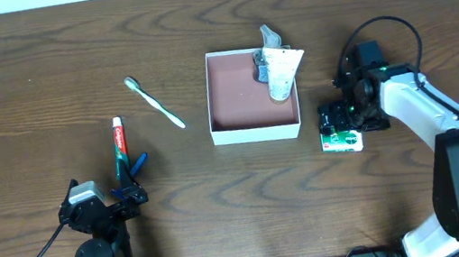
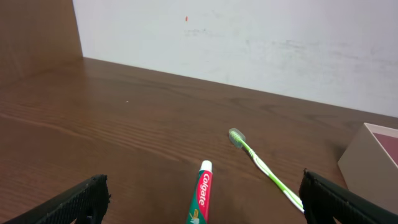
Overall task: Pack container
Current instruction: 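Close the right gripper on the soap bar and lift it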
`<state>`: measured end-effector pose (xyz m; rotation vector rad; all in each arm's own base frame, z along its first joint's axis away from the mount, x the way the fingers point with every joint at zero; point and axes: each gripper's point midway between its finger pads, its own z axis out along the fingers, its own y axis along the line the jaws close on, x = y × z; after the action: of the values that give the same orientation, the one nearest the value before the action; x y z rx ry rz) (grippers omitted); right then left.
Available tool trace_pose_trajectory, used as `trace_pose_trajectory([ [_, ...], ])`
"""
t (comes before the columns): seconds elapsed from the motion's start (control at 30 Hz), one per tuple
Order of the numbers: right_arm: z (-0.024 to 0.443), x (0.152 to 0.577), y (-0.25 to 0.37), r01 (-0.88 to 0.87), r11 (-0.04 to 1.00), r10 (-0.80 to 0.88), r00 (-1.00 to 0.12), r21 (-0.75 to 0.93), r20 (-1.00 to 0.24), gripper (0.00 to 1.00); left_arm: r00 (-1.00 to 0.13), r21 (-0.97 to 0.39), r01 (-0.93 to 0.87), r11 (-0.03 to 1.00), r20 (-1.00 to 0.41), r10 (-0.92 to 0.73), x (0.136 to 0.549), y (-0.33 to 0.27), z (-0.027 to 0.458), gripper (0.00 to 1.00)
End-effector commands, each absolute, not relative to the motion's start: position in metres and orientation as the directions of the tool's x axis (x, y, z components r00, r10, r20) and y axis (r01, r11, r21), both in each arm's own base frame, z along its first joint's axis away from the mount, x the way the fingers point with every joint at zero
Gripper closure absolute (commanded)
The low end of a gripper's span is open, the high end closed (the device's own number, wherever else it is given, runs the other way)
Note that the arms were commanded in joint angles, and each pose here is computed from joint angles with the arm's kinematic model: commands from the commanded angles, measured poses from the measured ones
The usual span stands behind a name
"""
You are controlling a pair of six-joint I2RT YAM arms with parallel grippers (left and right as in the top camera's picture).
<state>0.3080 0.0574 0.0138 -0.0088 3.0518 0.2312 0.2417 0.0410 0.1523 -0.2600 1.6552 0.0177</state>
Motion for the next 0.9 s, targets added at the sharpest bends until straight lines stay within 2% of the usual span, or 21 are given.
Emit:
trace_pose_trajectory([
  [0.0,0.017,0.304,0.073,-0.069,0.985,-0.055,-0.994,0.159,-0.091,0.01,-0.127,-0.131,-0.180,0.975,-0.980,-0.155,0.241,0.040,0.137,0.02],
  [0.17,0.017,0.301,0.075,0.072,0.984,0.082,-0.995,0.164,-0.059,0.01,-0.127,-0.131,-0.180,0.975,-0.980,-0.155,0.241,0.040,0.137,0.02],
  [0.33,0.016,0.289,0.071,0.145,0.980,0.147,-0.989,0.139,-0.004,0.01,-0.127,-0.131,-0.180,0.975,-0.980,-0.155,0.241,0.040,0.137,0.02],
  [0.53,0.015,0.282,0.074,0.129,0.983,0.127,-0.992,0.131,0.021,0.01,-0.127,-0.131,-0.180,0.975,-0.980,-0.155,0.241,0.040,0.137,0.02],
  [0.87,0.006,0.287,0.082,0.045,0.993,0.045,-0.999,0.110,-0.005,0.01,-0.127,-0.131,-0.180,0.975,-0.980,-0.155,0.241,0.040,0.137,0.02],
])
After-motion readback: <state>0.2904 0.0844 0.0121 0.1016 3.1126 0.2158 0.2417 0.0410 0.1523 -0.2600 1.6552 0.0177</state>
